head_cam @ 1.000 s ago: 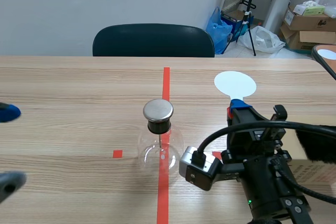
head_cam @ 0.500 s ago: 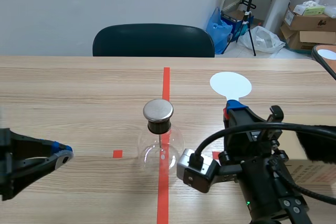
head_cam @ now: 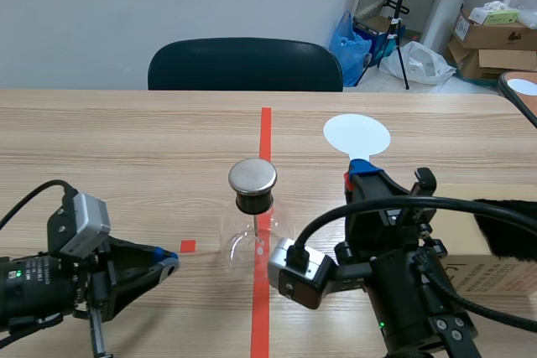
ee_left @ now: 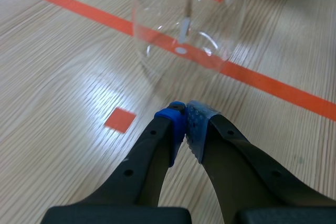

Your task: Do the electroscope experiment

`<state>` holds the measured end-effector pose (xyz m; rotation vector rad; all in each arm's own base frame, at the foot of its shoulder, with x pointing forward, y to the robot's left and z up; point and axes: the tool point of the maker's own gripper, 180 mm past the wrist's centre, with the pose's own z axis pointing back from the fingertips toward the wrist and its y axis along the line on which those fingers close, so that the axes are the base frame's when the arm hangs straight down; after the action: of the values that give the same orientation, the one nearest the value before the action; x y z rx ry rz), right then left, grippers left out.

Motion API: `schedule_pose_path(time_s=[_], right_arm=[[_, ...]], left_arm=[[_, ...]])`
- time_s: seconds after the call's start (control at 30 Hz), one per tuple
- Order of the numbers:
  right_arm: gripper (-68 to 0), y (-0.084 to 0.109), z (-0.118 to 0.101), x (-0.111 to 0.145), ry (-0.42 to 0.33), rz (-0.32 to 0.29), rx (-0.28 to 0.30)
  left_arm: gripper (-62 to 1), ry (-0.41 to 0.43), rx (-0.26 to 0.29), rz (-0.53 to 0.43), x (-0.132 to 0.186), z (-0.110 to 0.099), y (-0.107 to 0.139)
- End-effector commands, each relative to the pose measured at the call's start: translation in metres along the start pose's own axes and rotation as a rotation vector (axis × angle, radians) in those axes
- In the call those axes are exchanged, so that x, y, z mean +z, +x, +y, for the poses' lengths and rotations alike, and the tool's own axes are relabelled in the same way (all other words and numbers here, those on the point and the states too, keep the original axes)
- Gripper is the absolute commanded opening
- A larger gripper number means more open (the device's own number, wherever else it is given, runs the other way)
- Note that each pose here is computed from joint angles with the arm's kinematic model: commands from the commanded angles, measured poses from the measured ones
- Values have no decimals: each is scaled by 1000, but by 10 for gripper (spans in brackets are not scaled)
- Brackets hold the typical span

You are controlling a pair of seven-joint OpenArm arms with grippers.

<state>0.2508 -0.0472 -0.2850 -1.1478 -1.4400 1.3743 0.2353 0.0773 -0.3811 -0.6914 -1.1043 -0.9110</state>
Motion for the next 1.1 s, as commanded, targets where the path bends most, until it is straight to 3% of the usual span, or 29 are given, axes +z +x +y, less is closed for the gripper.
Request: schedule_pose_path(time_s=[0.0, 0.4, 1.07], right_arm=[[-658, -1, -12, -4, -39, -1, 2], [-658, -1, -12, -4, -40, -3, 1], [-658, -3, -16, -4, -62, 8, -4]], left_arm=[[-575, -9, -6, -40, -5, 1, 12], [-575, -44, -2, -71, -27, -6, 20], [-575, -46, 3, -88, -31, -8, 23]])
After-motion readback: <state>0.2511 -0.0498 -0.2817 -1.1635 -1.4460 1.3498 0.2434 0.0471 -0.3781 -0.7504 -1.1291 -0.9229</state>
